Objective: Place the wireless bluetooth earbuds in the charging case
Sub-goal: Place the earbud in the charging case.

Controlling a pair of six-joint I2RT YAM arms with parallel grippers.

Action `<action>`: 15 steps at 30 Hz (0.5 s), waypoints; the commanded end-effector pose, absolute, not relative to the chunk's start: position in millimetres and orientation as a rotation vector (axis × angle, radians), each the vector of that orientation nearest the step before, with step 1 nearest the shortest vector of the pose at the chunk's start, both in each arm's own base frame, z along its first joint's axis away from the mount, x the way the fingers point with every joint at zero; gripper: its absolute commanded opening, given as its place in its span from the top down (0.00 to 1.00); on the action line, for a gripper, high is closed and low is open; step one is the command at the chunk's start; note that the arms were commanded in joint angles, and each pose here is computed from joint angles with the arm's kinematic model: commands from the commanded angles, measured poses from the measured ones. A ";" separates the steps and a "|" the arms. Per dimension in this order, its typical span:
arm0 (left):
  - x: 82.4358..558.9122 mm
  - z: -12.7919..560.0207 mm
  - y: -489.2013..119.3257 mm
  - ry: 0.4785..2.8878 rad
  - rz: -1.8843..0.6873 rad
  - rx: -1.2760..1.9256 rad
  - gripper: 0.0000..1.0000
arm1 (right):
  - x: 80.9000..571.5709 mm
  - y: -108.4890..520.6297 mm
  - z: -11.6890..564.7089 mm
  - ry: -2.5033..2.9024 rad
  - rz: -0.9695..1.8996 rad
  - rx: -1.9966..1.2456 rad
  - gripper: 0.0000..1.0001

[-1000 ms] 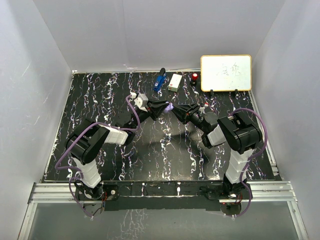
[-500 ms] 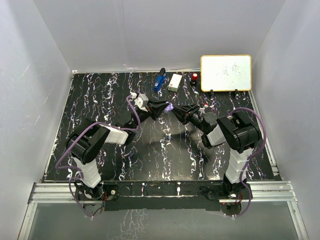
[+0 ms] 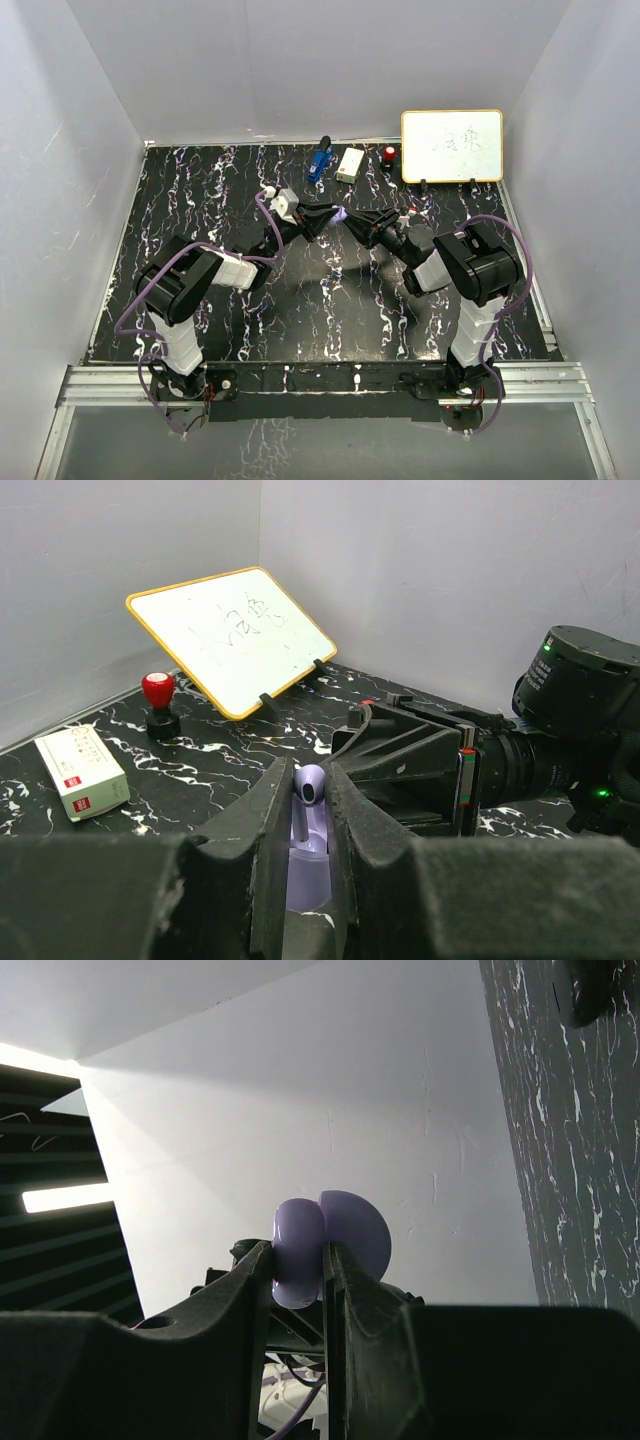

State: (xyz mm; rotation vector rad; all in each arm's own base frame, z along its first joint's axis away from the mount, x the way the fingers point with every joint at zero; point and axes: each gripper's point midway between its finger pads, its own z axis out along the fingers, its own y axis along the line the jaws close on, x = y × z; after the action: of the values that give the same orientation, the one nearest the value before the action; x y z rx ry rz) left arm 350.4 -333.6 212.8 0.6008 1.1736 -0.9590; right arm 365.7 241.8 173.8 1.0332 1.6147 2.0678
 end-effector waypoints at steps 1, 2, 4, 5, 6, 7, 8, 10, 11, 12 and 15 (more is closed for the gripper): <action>342.3 268.9 -328.1 0.924 -0.932 0.603 1.00 | 357.1 239.0 213.8 1.461 2.162 0.858 1.00; 342.5 268.6 -328.2 0.924 -0.932 0.603 1.00 | 357.0 239.0 214.1 1.459 2.163 0.857 1.00; 342.5 268.2 -328.3 0.924 -0.931 0.604 1.00 | 356.3 238.8 214.3 1.458 2.165 0.856 1.00; 343.4 267.2 -328.0 0.926 -0.928 0.604 1.00 | 356.3 238.4 214.6 1.456 2.166 0.856 1.00; 343.6 267.1 -327.9 0.927 -0.927 0.603 1.00 | 356.2 238.5 215.4 1.453 2.167 0.854 1.00; 343.5 266.6 -328.2 0.927 -0.926 0.604 1.00 | 355.9 238.4 214.6 1.455 2.167 0.857 1.00; 343.9 266.5 -328.2 0.927 -0.926 0.604 1.00 | 356.2 238.4 215.7 1.452 2.169 0.854 1.00; 344.5 264.8 -328.4 0.931 -0.926 0.605 1.00 | 355.9 238.6 216.2 1.451 2.171 0.853 1.00; 344.5 265.4 -328.5 0.930 -0.926 0.603 1.00 | 356.1 238.5 216.3 1.450 2.170 0.853 1.00; 345.0 264.2 -328.5 0.932 -0.924 0.604 1.00 | 355.4 238.8 215.5 1.453 2.170 0.853 1.00; 345.5 263.9 -328.2 0.933 -0.920 0.603 1.00 | 355.4 238.8 215.5 1.452 2.171 0.852 1.00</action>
State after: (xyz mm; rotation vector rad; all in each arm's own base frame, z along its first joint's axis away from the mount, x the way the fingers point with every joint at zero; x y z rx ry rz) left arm 351.3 -333.7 211.3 0.6061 1.1729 -0.9505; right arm 365.8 241.8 173.8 1.0398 1.6130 2.0725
